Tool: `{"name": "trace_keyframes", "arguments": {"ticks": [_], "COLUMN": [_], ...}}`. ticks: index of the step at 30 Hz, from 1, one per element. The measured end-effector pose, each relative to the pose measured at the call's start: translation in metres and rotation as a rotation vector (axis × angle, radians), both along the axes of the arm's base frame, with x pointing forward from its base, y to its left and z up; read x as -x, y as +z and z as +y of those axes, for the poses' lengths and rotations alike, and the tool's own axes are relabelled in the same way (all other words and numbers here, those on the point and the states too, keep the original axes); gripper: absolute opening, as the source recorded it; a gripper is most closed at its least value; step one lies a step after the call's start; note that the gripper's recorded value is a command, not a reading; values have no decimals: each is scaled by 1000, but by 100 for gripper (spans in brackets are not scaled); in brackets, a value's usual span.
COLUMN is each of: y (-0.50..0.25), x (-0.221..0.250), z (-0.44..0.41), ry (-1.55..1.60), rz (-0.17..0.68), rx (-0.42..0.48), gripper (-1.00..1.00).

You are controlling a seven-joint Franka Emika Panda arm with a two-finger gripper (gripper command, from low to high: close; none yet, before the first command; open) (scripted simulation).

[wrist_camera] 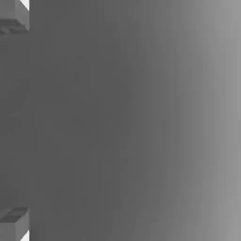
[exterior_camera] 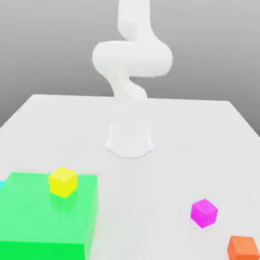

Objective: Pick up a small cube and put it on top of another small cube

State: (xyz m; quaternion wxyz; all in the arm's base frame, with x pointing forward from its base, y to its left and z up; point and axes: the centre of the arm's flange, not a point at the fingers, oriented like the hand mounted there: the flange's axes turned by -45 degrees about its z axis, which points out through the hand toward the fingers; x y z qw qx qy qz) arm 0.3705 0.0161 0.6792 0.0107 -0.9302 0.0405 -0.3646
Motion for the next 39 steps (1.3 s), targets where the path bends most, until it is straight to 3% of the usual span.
{"name": "trace_keyframes", "arguments": {"ticks": [8,17,26,35,39], "y": [-113,-246,-374,-480,-512], "x": [-57,-77,-51,12,17], "z": [49,100,144,183,187], "ry": [-188,-404,-631,-866,-891], "rz": [165,336,504,669,686], "rx": [-118,-223,-304,-357,-368], "gripper": [0,0,0,0,0]}}
